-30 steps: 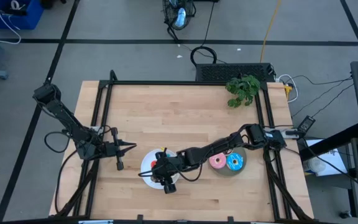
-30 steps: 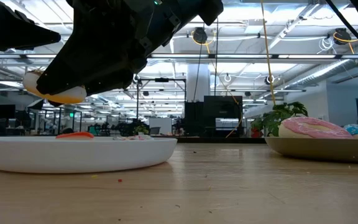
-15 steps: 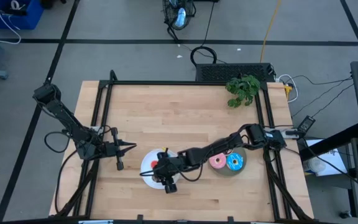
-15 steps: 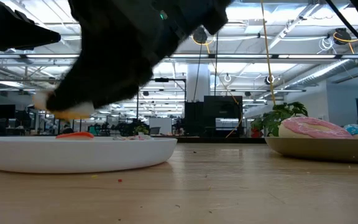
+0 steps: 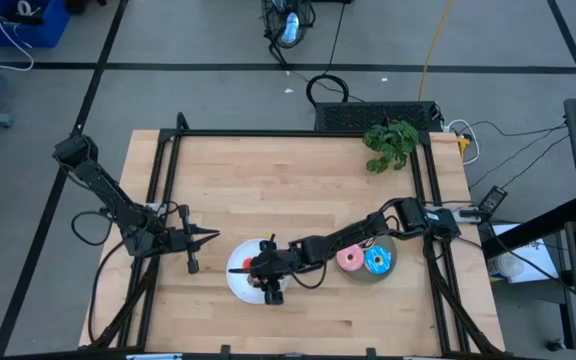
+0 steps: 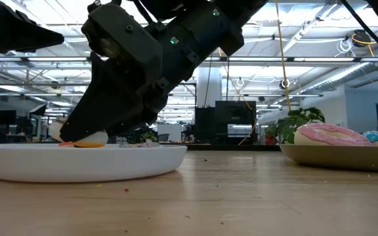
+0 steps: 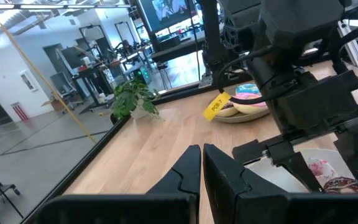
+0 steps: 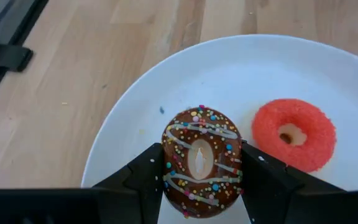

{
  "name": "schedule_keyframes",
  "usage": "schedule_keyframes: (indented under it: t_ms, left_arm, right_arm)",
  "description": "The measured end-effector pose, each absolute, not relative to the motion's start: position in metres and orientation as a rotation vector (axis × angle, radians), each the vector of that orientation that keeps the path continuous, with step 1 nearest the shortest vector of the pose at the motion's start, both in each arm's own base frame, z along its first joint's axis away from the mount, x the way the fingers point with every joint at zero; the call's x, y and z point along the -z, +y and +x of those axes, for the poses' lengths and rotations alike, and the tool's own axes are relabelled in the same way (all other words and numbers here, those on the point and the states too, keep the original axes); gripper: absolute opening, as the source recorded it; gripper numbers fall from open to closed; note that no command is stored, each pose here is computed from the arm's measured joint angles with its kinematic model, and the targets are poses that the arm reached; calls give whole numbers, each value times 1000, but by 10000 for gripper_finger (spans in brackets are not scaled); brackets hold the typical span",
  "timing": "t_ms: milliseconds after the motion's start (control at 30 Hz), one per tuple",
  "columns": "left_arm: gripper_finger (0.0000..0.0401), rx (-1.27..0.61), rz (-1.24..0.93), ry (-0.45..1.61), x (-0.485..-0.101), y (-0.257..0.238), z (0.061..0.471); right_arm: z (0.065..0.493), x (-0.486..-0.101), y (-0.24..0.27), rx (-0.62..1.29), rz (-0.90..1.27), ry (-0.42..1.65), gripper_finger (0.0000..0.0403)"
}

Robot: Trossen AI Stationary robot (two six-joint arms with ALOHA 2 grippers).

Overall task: Pick & Place donuts
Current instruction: Put the small brown donut on the white plate

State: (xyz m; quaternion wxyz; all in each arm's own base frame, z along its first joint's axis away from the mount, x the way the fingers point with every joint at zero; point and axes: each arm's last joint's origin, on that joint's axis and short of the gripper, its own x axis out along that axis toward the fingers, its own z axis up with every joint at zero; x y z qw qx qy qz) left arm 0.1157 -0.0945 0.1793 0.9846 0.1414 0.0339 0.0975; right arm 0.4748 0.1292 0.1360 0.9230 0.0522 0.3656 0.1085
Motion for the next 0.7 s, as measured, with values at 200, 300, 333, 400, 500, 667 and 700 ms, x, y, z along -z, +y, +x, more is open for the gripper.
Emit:
schedule_keyframes:
  t_ms: [200, 300, 333, 400, 500, 667, 700]
  left_arm:
    - [26, -196, 288, 69, -179, -94, 116]
    - [26, -195, 289, 69, -179, -94, 116]
    - [26, -195, 289, 69, -179, -95, 116]
    - [26, -196, 289, 69, -179, -94, 116]
    - [26, -195, 290, 69, -179, -95, 116]
    - [26, -195, 290, 69, -179, -94, 116]
    - [26, -195, 291, 70, -179, -95, 116]
  right_arm:
    - [475, -132, 132, -241, 86, 746, 169]
    - [476, -126, 132, -245, 74, 755, 169]
    - [476, -124, 132, -245, 72, 760, 169]
    - [477, -120, 133, -246, 71, 761, 169]
    - [478, -117, 133, -248, 72, 752, 169]
    - [478, -117, 133, -260, 47, 744, 169]
    - [478, -118, 133, -265, 48, 743, 172]
